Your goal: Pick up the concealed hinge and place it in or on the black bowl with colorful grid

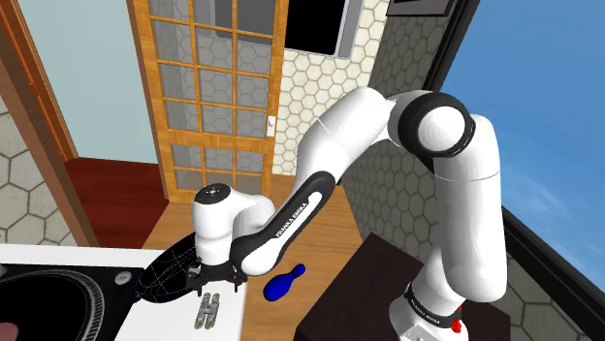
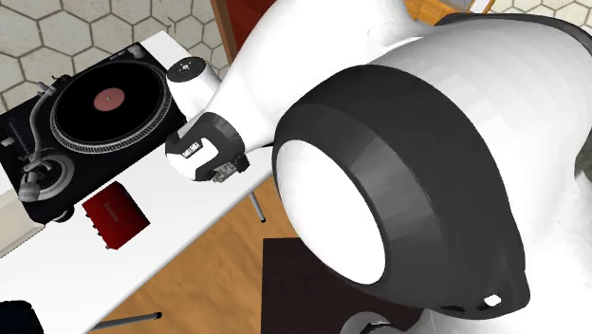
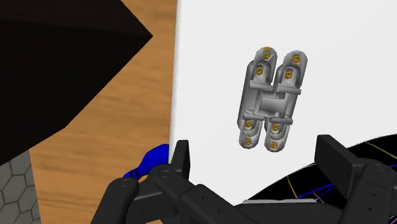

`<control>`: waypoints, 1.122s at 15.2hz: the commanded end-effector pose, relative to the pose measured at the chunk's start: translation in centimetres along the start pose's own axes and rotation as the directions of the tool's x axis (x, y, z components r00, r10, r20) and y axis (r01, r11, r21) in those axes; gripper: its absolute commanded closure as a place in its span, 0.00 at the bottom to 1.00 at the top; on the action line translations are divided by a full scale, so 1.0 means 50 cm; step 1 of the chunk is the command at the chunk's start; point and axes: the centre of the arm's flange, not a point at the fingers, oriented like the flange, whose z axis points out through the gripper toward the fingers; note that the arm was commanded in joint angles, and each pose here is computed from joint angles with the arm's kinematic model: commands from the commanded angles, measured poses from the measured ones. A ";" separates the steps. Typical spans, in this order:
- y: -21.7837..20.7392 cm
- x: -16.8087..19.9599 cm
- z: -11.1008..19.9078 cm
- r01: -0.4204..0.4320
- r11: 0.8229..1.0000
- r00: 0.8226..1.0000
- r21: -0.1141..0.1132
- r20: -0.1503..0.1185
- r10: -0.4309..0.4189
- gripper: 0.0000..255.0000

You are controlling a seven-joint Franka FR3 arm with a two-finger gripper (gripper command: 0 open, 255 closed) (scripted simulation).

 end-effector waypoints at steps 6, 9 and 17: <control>-0.056 -0.006 0.102 -0.039 0.999 0.999 -0.001 0.010 0.039 0.00; -0.056 -0.006 0.133 -0.039 0.999 0.999 -0.001 0.010 0.039 0.00; -0.056 -0.006 0.150 -0.039 0.999 0.999 -0.001 0.010 0.039 0.00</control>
